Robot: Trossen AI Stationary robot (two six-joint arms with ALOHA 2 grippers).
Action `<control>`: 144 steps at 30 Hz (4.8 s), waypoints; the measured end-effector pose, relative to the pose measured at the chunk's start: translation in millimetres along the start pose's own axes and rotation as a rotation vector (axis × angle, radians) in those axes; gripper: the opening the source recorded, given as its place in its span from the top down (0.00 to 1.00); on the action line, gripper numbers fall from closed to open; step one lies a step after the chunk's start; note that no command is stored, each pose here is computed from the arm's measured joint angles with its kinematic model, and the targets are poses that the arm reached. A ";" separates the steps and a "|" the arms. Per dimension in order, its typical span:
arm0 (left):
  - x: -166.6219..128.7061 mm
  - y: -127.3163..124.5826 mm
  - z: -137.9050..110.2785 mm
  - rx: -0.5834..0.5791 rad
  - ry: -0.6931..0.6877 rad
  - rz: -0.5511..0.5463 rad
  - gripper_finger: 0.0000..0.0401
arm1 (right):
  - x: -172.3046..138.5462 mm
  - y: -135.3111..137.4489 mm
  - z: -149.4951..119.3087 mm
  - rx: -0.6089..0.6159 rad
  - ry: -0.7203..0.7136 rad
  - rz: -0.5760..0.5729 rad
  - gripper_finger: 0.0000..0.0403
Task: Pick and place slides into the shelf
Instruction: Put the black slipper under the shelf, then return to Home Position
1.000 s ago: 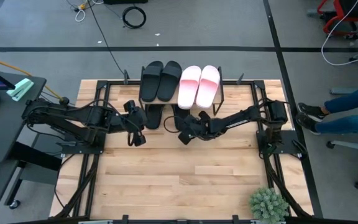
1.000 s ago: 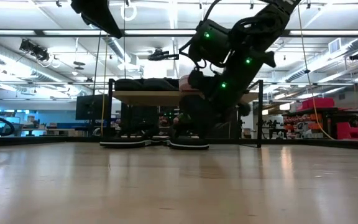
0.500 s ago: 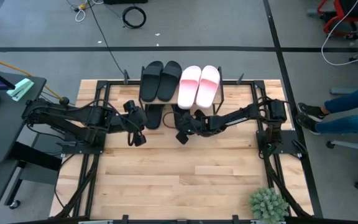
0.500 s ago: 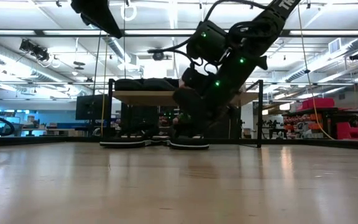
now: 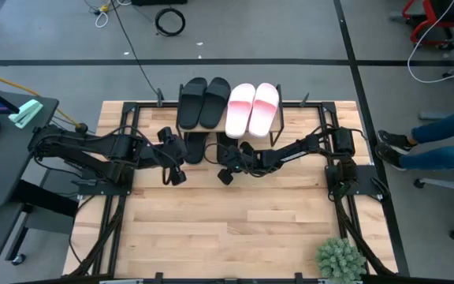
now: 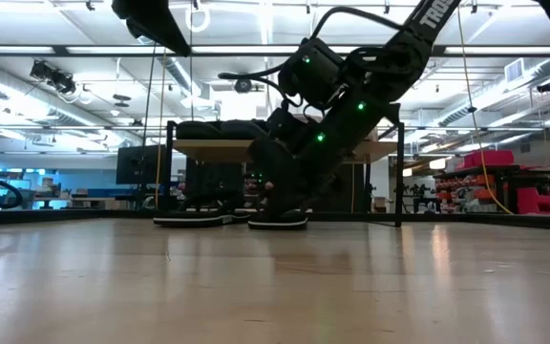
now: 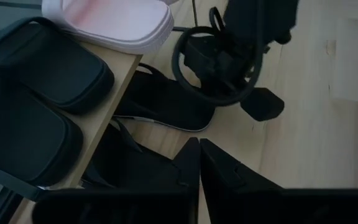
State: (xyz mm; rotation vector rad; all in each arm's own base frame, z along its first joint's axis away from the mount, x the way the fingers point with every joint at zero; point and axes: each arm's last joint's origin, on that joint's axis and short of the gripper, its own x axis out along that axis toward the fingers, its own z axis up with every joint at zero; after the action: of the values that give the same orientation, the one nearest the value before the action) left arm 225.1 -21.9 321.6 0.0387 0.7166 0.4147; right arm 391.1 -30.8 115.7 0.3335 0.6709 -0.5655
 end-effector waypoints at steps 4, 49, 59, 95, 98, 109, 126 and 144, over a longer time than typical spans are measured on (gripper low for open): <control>0.3 -0.2 1.4 0.013 -0.013 -0.002 0.93 | 7.1 -5.0 6.2 0.018 -0.026 0.015 1.00; 0.3 0.8 1.1 -0.020 -0.008 0.004 0.97 | -24.7 -29.1 19.3 0.084 0.092 -0.285 1.00; -0.4 -0.2 0.9 -0.018 -0.009 -0.001 0.95 | -37.4 7.2 6.1 -0.029 0.096 -0.148 1.00; -110.3 79.9 -124.8 -0.288 -0.583 -0.503 0.93 | -274.6 -60.3 -47.1 -0.100 -0.469 0.464 0.97; -84.8 64.7 -143.4 -0.263 -0.648 -0.611 0.94 | -268.5 -68.8 -62.8 -0.074 -0.547 0.562 0.97; -63.0 52.6 -158.0 -0.240 -0.733 -0.669 0.94 | -283.9 -107.5 -80.2 -0.059 -0.668 0.606 0.97; -46.2 42.1 -161.9 -0.250 -0.835 -0.671 0.93 | -266.8 -112.2 -100.9 -0.034 -0.707 0.623 0.97; -12.1 25.4 -182.9 -0.360 -0.919 -0.724 0.92 | -253.1 -113.9 -115.4 0.013 -0.737 0.644 0.97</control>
State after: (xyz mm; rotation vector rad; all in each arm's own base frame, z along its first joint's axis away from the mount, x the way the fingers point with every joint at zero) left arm 89.9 -22.6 195.3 -0.3443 -0.2773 -0.1926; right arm 104.9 28.2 185.9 0.3038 -0.1639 -0.0479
